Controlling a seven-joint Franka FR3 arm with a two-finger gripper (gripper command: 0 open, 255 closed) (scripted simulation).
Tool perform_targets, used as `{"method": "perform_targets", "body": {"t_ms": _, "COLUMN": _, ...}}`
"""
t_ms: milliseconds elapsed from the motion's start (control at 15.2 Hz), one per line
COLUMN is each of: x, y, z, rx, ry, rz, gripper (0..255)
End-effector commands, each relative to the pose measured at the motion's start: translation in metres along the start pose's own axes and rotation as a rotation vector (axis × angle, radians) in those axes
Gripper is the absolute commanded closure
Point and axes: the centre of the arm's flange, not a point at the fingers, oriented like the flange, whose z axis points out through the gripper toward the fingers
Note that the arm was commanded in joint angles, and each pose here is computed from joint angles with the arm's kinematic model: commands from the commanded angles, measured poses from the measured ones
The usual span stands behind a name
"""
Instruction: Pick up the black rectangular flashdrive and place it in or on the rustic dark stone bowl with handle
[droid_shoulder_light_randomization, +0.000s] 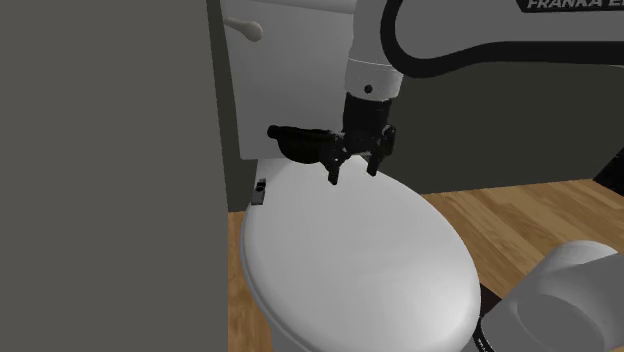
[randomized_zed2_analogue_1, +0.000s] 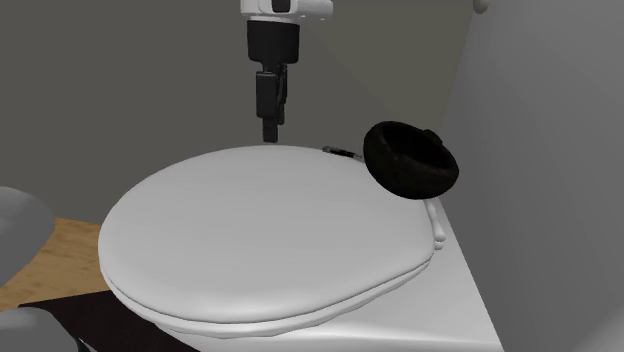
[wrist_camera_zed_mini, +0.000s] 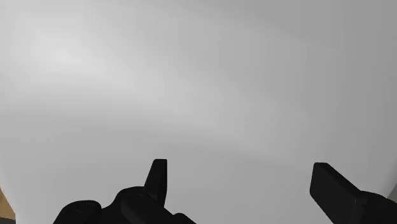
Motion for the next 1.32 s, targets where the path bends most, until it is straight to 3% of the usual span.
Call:
{"method": "perform_targets", "body": {"t_ms": 0, "x": 0.014, "y": -0.025, "z": 0.007, "rx": 0.0, "ry": 0.004, "rz": 0.061, "gripper": 0}}
{"method": "perform_targets", "body": {"t_ms": 858, "x": 0.13, "y": -0.146, "z": 0.036, "rx": -0.015, "ry": 0.03, "rz": 0.418, "gripper": 0}}
{"method": "perform_targets", "body": {"t_ms": 1254, "x": 0.136, "y": -0.15, "z": 0.064, "rx": -0.016, "ry": 0.031, "rz": 0.432, "gripper": 0}}
